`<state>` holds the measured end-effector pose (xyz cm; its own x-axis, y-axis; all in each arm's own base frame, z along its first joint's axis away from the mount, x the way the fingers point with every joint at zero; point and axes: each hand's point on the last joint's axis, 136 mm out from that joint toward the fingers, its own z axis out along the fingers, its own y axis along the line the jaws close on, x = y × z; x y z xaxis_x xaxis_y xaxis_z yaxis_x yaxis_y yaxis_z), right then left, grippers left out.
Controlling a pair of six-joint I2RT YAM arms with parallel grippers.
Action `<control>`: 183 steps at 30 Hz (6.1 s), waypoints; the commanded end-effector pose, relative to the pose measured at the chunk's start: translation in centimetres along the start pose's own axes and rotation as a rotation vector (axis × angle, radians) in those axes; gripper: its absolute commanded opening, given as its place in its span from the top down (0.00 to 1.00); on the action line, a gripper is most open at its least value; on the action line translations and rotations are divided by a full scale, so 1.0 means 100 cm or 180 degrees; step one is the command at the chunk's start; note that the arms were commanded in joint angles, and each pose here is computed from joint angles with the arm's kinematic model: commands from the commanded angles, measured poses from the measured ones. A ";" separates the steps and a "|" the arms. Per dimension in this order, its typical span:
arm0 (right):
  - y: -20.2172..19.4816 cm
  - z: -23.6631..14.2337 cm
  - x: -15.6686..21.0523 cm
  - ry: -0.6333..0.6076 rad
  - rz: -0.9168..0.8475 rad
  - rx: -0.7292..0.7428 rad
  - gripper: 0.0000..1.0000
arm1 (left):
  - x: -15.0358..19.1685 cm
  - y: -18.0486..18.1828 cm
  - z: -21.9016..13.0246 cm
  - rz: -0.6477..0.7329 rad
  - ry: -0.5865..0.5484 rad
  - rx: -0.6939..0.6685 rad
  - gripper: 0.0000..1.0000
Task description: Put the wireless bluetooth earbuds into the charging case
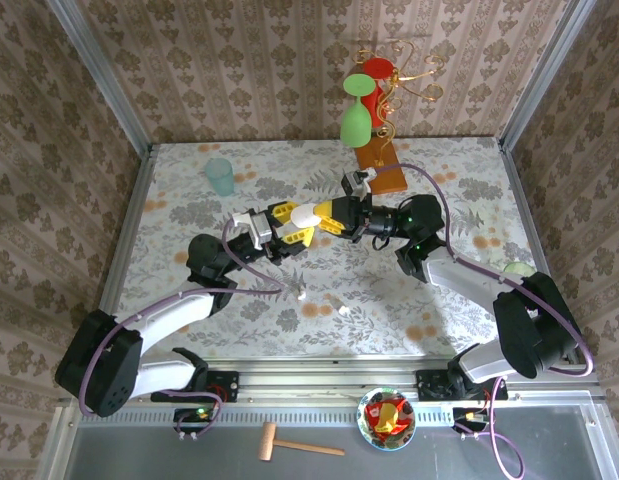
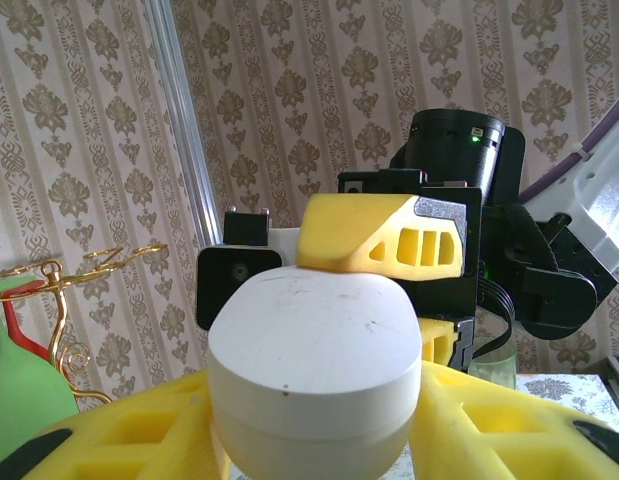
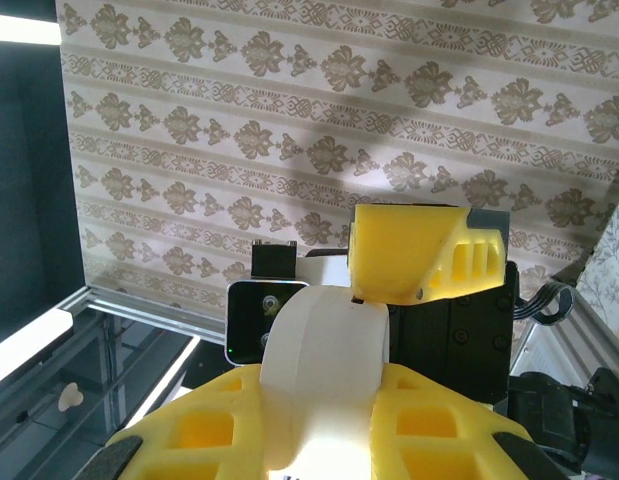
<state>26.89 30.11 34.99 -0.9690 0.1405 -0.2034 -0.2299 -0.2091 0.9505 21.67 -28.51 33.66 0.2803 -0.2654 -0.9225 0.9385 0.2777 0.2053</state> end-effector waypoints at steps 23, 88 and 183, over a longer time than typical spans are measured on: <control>-0.014 -0.024 -0.005 -0.0204 -0.0908 0.0875 0.30 | 0.022 0.000 -0.010 -0.0307 0.0411 -0.0098 0.72; -0.050 -0.027 -0.010 0.0583 -0.3346 0.2199 0.30 | 0.054 -0.053 -0.040 -0.0873 0.0936 0.0451 0.76; -0.282 -0.132 0.127 0.1716 -0.0965 0.3177 0.54 | 0.039 -0.011 -0.052 -0.0549 0.0721 -0.0217 0.77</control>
<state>20.40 25.60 2.49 -0.8403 -0.4299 -0.3303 -0.5405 0.6165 0.5726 21.13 -24.88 26.66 0.0089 -0.0821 -0.9966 0.9428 0.3327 -0.0190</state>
